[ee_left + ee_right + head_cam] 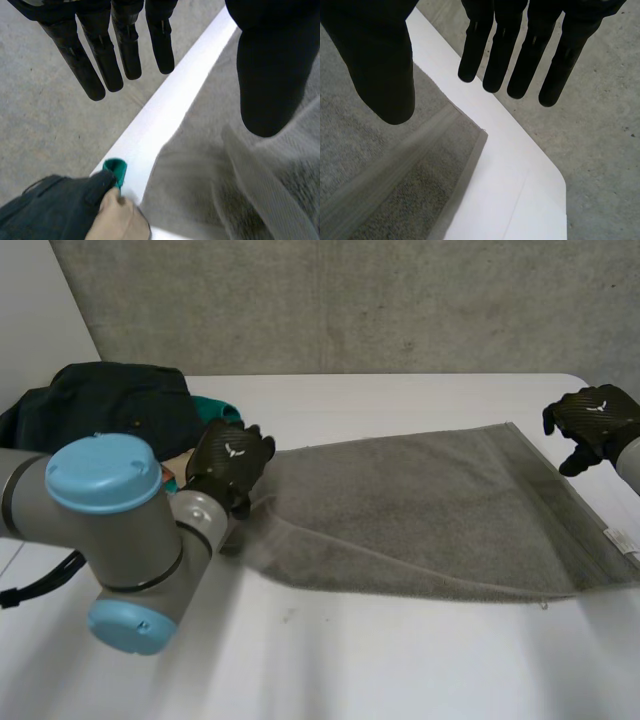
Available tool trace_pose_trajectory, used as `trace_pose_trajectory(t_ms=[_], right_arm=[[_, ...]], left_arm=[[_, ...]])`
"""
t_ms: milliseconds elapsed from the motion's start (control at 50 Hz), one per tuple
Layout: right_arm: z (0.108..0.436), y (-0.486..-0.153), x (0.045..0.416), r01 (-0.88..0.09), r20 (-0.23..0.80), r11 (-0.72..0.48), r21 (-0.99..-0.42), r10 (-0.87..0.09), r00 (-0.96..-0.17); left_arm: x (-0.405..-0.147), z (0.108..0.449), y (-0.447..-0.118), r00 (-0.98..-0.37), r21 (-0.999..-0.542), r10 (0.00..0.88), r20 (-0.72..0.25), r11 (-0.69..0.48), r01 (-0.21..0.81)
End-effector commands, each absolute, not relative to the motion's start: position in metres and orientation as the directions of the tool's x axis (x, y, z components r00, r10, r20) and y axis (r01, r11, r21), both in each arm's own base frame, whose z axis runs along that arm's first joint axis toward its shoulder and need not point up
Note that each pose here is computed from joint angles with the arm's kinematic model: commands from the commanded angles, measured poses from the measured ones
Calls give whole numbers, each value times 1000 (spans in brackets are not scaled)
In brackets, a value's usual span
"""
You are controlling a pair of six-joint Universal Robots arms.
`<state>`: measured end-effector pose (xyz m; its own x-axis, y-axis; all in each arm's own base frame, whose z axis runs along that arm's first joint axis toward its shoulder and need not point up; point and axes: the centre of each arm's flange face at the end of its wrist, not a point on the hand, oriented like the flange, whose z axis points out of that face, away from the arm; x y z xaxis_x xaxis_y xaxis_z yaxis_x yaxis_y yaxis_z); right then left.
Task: Fold the laundry.
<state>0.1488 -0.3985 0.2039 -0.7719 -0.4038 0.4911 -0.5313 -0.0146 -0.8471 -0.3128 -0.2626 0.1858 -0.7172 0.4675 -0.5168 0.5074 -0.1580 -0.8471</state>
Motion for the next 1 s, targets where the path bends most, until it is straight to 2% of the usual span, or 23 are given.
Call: trace_pose_trajectory(t_ms=[20,140,220,360,560,740,820,900,980,1000], right_arm=[[205,-389,161,-527,480,14,-849,-393,-784],[201,-386,166,-533,481,18,-846,-408,-776],[197,-385,168,-538,483,19,-842,-415,-771],[191,-383,171,-541,479,28,-841,-429,-766],[186,-381,174,-542,474,34,-839,-443,-761],[185,-378,178,-552,483,25,-833,-453,-750],[188,-377,178,-552,485,19,-834,-451,-749],[197,-375,178,-552,491,10,-834,-444,-750],[209,-364,184,-546,477,19,-838,-460,-749],[212,-357,186,-538,459,37,-842,-474,-751]], left_arm=[[-340,198,-275,-730,-880,509,-456,-137,455],[-354,185,-290,-723,-871,546,-422,-22,491],[-358,166,-295,-709,-828,570,-415,86,554],[-355,153,-301,-705,-770,552,-444,168,616],[-353,138,-310,-685,-729,495,-535,139,670],[-348,132,-317,-671,-712,492,-554,136,688],[-345,149,-319,-676,-718,471,-567,120,686],[-336,181,-320,-699,-740,435,-567,102,664],[-326,222,-314,-732,-788,411,-543,51,613],[-322,240,-310,-747,-814,410,-523,22,581]])
